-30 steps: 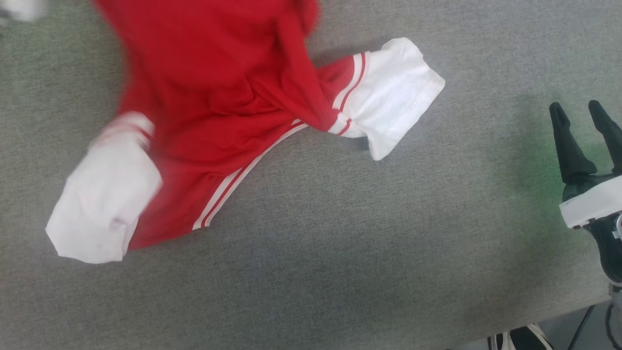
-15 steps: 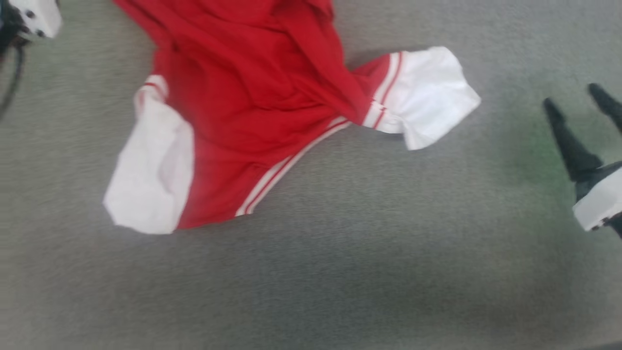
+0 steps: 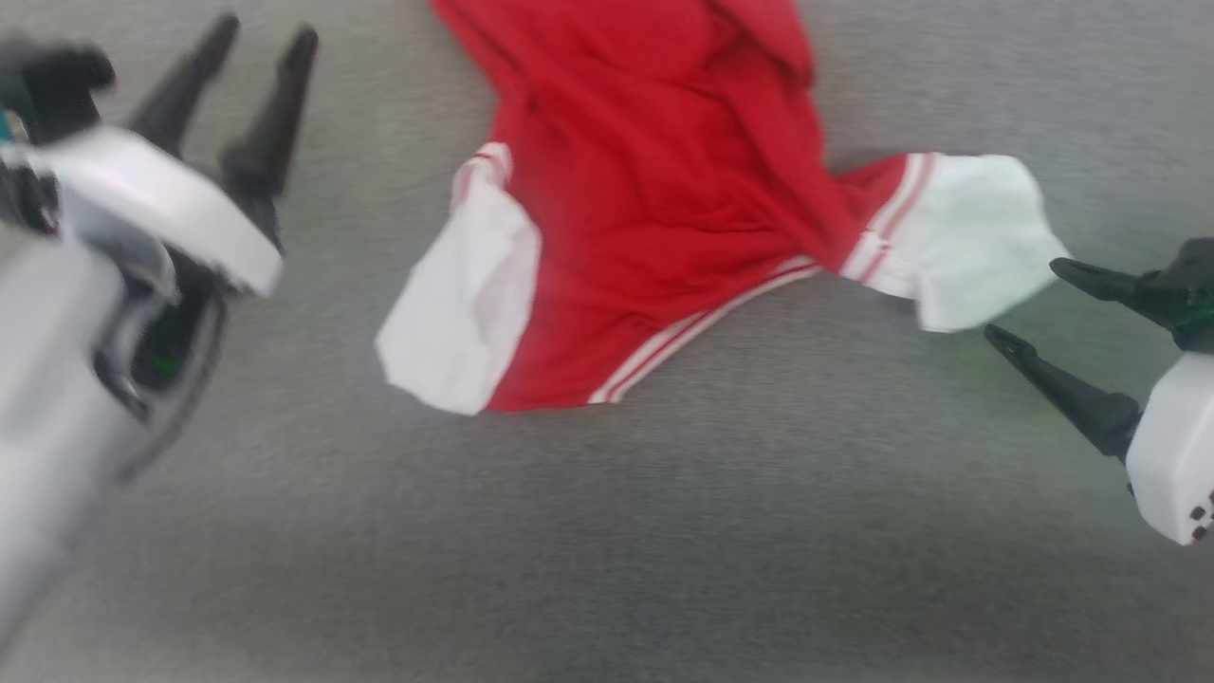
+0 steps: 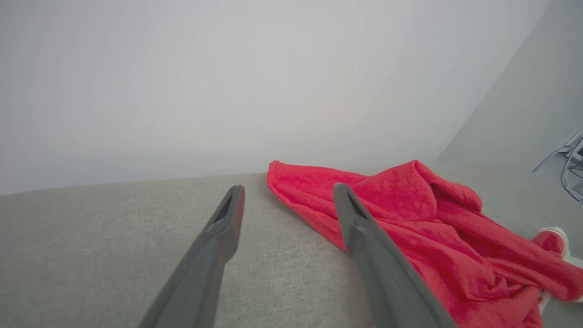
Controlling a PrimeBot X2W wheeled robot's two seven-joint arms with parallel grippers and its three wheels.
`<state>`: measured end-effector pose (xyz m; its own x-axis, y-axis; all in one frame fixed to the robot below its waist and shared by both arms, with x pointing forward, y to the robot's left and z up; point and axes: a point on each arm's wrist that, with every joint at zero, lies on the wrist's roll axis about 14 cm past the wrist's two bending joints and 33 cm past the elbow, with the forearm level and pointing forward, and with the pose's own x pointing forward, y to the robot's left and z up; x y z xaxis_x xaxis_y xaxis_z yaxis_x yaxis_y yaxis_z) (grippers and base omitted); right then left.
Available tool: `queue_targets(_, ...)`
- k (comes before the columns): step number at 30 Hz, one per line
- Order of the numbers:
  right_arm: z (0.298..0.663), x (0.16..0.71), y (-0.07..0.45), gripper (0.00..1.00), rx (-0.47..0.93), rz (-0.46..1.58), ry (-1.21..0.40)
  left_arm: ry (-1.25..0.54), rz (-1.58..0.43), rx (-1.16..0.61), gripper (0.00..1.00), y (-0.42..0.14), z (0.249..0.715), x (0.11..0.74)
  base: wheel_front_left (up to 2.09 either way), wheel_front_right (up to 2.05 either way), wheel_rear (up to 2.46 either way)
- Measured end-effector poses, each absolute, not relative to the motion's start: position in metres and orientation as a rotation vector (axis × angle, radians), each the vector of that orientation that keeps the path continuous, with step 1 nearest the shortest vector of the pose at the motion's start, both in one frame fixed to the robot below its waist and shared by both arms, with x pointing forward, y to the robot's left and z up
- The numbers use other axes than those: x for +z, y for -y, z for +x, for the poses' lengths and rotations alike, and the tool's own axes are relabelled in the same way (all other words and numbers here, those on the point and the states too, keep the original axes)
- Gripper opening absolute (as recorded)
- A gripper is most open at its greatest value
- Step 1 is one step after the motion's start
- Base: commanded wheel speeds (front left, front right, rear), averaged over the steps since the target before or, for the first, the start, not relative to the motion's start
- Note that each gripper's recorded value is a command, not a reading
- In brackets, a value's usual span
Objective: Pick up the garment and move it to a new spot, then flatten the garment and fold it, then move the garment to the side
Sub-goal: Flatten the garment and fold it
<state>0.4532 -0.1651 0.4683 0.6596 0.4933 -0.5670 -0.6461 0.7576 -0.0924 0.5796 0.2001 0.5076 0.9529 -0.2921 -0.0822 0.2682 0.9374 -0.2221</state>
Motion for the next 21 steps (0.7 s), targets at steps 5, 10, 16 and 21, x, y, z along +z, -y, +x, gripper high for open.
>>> queue_targets(5,0.458,0.450,0.140,1.00,0.749,-0.307,-0.608,-0.072,-0.238,-0.234,1.00,-0.210,0.538,0.506,0.00,0.00,0.00)
queue_targets(10,0.467,0.426,0.122,1.00,0.813,-0.334,-0.660,-0.046,-0.260,-0.174,1.00,-0.222,0.506,0.505,0.00,0.00,0.00)
queue_targets(16,0.481,0.409,0.109,0.00,0.836,-0.332,-0.649,-0.065,-0.276,-0.124,1.00,-0.230,0.480,0.491,0.00,0.00,0.00)
queue_targets(21,0.507,0.469,0.103,0.00,0.793,-0.129,-0.478,-0.067,-0.300,-0.101,1.00,-0.232,0.465,0.489,0.00,0.00,0.00)
